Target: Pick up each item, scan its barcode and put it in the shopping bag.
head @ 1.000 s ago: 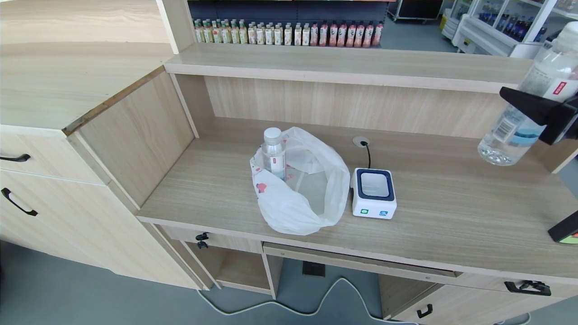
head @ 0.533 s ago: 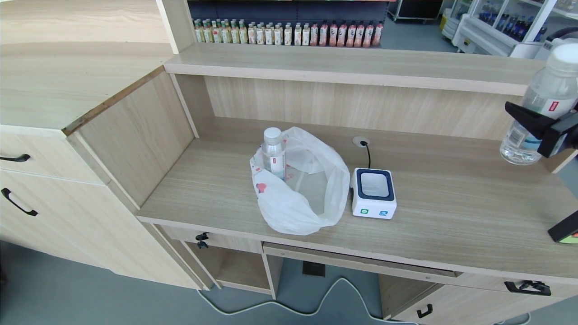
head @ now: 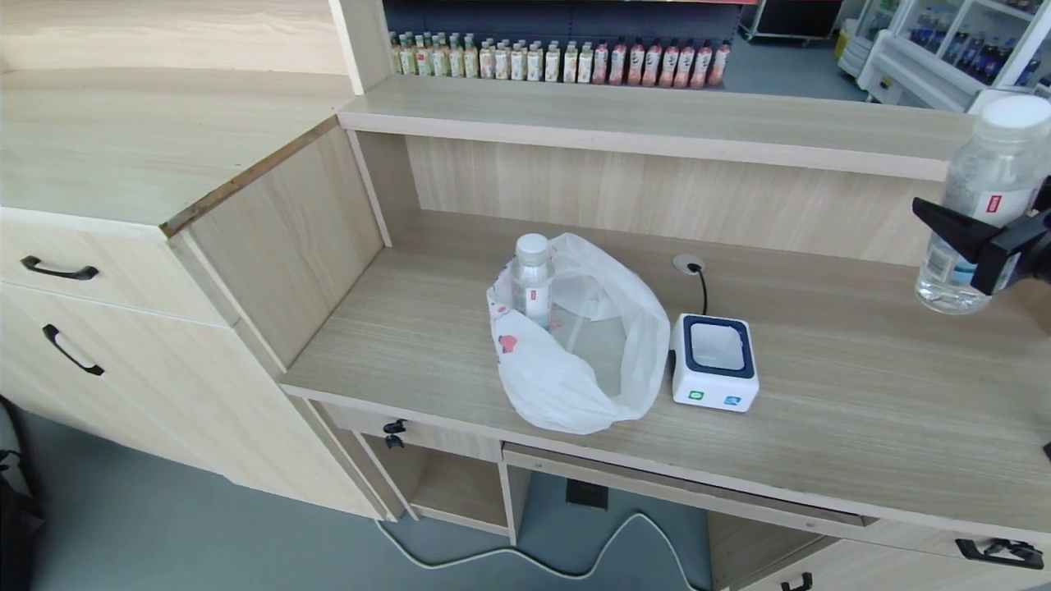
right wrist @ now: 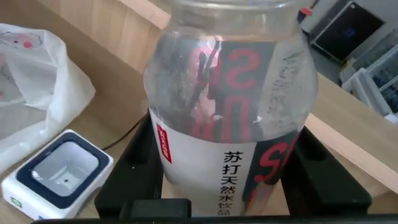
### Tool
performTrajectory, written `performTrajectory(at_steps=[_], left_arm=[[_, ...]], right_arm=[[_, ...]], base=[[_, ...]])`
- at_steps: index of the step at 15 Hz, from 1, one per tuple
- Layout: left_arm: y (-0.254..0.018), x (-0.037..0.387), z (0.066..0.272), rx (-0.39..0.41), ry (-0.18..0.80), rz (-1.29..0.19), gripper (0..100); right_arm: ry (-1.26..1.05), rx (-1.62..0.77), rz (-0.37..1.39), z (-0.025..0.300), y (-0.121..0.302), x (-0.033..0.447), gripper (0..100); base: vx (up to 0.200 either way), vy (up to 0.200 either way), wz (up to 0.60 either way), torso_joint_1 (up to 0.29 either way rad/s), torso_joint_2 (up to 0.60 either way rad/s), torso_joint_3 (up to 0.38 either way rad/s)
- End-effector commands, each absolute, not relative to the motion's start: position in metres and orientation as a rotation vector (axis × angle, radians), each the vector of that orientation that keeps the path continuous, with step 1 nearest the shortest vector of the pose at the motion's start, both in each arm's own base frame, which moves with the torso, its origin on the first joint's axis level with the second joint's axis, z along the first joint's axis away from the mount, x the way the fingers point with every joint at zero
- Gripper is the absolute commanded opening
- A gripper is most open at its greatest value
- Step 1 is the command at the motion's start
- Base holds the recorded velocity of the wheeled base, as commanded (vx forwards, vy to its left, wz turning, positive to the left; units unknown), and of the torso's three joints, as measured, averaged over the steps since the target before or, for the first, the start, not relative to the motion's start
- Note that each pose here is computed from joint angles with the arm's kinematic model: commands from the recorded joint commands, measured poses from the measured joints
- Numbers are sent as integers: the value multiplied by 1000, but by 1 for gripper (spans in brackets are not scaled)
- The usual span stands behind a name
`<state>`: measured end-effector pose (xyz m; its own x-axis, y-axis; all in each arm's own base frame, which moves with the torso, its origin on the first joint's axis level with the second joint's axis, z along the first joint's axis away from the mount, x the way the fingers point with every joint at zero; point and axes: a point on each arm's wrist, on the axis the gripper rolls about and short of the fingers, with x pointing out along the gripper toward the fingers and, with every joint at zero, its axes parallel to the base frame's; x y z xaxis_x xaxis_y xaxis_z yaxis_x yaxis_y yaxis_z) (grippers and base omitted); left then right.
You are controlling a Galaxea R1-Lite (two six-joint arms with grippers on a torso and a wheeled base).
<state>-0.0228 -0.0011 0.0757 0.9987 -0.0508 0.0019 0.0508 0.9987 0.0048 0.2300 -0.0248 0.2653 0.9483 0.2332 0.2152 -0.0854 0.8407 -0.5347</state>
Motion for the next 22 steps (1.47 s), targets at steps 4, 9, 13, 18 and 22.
performTrajectory(at_steps=[4, 9, 13, 18, 22], left_arm=[[-1, -23, 76, 5, -3, -51, 100], [-1, -23, 76, 5, -3, -51, 100], [-1, -23, 76, 5, -3, -51, 100], [-1, -23, 76, 5, -3, -51, 100], [-1, -23, 76, 5, -3, -51, 100]], right_arm=[[-292, -586, 170, 260, -26, 241, 0], [-304, -695, 135, 238, -37, 270, 0], [-303, -738, 178, 214, -38, 282, 0], [-259, -827, 267, 184, -51, 278, 0], [-240, -850, 240, 173, -60, 275, 0]], base=[[0, 0, 450, 5, 3, 2], [0, 0, 0, 0, 0, 0], [0, 0, 0, 0, 0, 0], [0, 0, 0, 0, 0, 0], [0, 0, 0, 0, 0, 0]])
